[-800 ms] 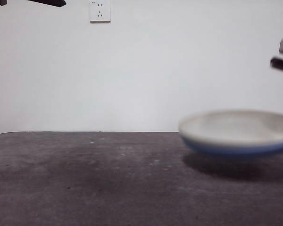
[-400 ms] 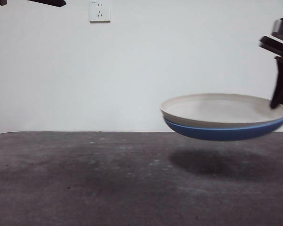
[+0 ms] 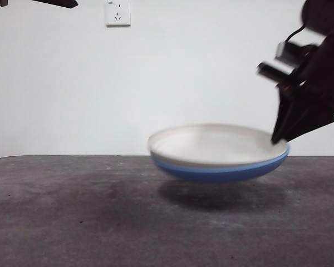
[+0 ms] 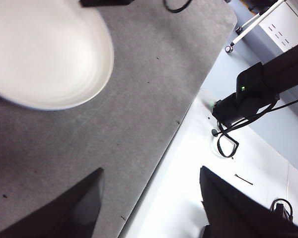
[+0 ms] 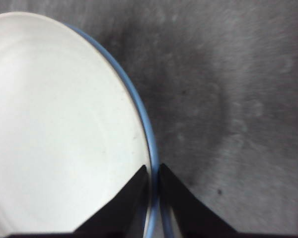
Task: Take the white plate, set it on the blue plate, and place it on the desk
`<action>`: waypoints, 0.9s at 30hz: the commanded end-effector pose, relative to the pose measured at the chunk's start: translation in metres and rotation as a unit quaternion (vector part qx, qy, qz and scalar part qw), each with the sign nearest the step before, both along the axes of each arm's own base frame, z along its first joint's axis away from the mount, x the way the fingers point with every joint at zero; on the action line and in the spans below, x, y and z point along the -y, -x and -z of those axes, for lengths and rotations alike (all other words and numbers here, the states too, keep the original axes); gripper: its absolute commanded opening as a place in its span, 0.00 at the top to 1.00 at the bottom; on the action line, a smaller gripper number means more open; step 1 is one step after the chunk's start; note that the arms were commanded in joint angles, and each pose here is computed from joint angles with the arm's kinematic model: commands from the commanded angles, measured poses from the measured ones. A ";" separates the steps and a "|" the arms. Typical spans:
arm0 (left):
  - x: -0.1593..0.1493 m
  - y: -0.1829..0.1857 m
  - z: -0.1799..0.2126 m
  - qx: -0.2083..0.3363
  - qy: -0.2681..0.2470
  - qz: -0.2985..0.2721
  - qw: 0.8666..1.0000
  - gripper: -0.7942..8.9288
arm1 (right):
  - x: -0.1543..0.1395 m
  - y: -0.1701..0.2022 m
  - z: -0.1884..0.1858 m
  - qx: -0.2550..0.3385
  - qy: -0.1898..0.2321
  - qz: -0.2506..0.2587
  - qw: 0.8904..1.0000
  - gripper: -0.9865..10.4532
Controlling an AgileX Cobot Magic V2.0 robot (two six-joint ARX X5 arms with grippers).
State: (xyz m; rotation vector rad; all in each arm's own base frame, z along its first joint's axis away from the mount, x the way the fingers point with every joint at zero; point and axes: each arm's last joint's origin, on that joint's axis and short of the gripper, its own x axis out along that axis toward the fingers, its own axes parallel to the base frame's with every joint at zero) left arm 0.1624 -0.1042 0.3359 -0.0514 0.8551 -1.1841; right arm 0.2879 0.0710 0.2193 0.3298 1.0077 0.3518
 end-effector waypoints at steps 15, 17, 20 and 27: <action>0.001 -0.001 -0.003 0.012 0.005 0.007 1.000 0.60 | -0.030 -0.053 0.026 -0.031 -0.001 -0.002 1.000 0.90; 0.001 -0.001 -0.003 0.012 0.005 0.007 1.000 0.60 | -0.033 -0.053 0.030 -0.033 -0.001 -0.006 0.999 0.90; 0.002 -0.001 -0.003 0.012 0.005 0.008 1.000 0.60 | -0.037 -0.054 0.034 -0.036 0.000 -0.011 0.999 0.90; 0.002 0.000 -0.003 0.012 0.005 0.008 1.000 0.60 | -0.042 -0.055 0.042 -0.046 0.006 -0.015 0.999 0.90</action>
